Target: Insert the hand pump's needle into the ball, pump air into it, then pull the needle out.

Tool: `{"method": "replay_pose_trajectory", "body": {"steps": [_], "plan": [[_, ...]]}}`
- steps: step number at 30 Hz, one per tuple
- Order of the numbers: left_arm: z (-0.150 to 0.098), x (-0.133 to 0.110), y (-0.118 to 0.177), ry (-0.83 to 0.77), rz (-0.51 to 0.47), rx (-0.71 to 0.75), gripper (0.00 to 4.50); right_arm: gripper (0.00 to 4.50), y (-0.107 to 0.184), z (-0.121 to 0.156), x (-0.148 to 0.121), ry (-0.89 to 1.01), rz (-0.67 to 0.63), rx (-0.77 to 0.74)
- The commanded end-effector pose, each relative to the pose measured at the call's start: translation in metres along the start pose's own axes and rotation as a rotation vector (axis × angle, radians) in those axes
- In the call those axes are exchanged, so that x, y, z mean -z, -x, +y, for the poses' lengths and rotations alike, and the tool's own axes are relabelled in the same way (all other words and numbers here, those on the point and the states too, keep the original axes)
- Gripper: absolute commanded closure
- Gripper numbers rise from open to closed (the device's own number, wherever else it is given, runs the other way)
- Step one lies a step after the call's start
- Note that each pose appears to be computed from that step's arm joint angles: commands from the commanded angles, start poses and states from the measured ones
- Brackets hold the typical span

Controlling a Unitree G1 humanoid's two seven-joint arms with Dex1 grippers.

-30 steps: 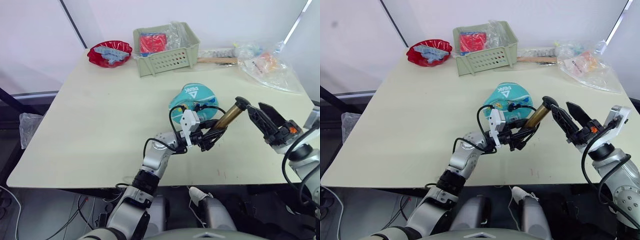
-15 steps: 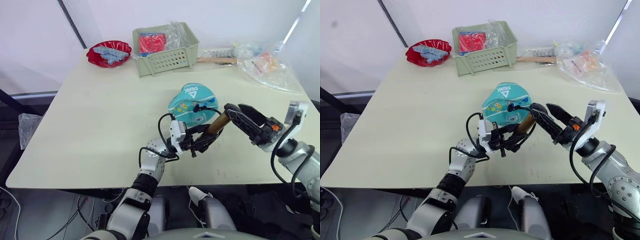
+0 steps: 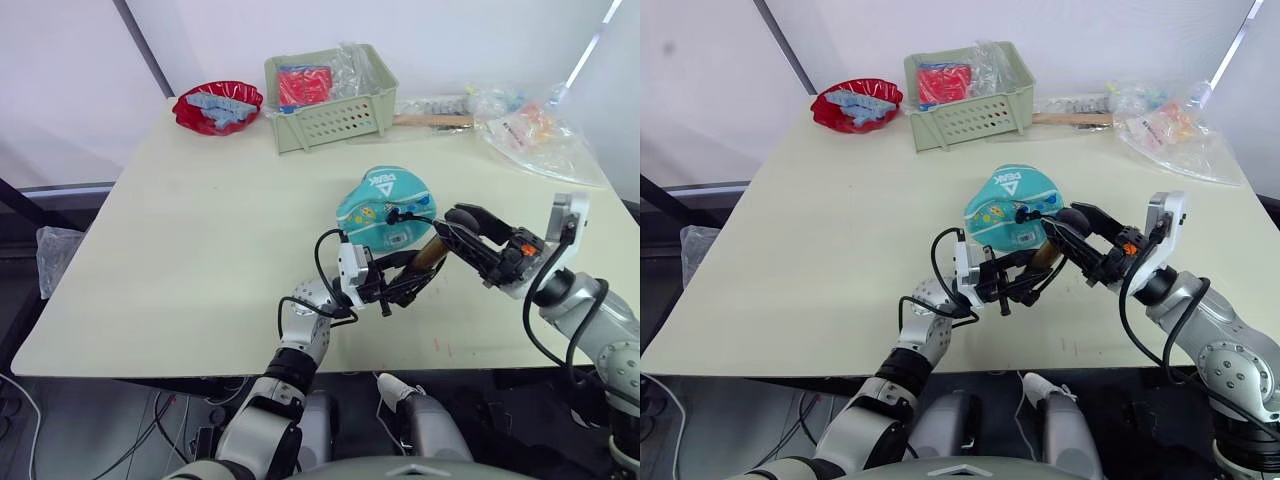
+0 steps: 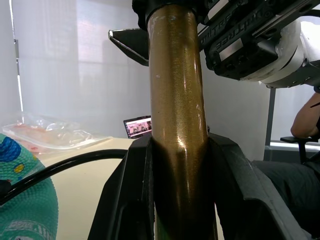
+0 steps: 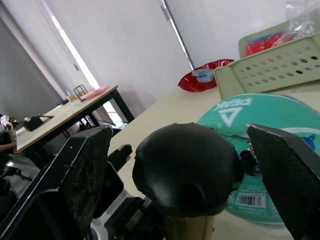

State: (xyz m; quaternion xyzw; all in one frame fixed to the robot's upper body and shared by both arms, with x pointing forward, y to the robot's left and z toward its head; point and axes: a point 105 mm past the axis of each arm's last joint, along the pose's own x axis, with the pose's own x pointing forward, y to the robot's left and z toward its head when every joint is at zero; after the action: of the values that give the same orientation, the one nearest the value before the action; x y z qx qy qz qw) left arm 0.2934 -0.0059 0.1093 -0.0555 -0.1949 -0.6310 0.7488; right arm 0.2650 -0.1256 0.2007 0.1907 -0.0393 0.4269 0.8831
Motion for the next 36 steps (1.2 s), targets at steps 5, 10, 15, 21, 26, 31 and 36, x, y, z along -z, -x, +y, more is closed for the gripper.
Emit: {"method": "replay_pose_trajectory", "body": {"steps": [5, 10, 15, 21, 26, 31, 36], "plan": [[0.005, -0.005, -0.004, -0.022, -0.024, -0.015, 3.47, 0.0, -0.006, 0.013, -0.009, 0.064, -0.038, -0.053], [0.005, -0.003, -0.005, -0.012, -0.016, -0.021, 3.47, 0.0, -0.007, 0.014, -0.008, 0.084, -0.039, -0.059], [0.005, -0.001, -0.005, -0.004, -0.013, -0.026, 3.47, 0.0, -0.008, 0.015, -0.008, 0.091, -0.042, -0.061], [0.005, -0.001, -0.006, -0.002, -0.012, -0.019, 3.47, 1.77, -0.009, 0.015, -0.007, 0.092, -0.042, -0.059], [0.003, 0.001, -0.005, 0.002, -0.008, -0.017, 3.47, 2.61, -0.009, 0.015, -0.007, 0.091, -0.046, -0.059], [0.003, 0.002, -0.005, 0.025, -0.006, -0.022, 3.47, 2.61, -0.01, 0.015, -0.004, 0.1, -0.034, -0.056], [0.005, 0.005, -0.003, 0.068, 0.016, -0.012, 2.45, 2.61, -0.009, 0.014, -0.002, 0.127, -0.009, -0.056]]}}
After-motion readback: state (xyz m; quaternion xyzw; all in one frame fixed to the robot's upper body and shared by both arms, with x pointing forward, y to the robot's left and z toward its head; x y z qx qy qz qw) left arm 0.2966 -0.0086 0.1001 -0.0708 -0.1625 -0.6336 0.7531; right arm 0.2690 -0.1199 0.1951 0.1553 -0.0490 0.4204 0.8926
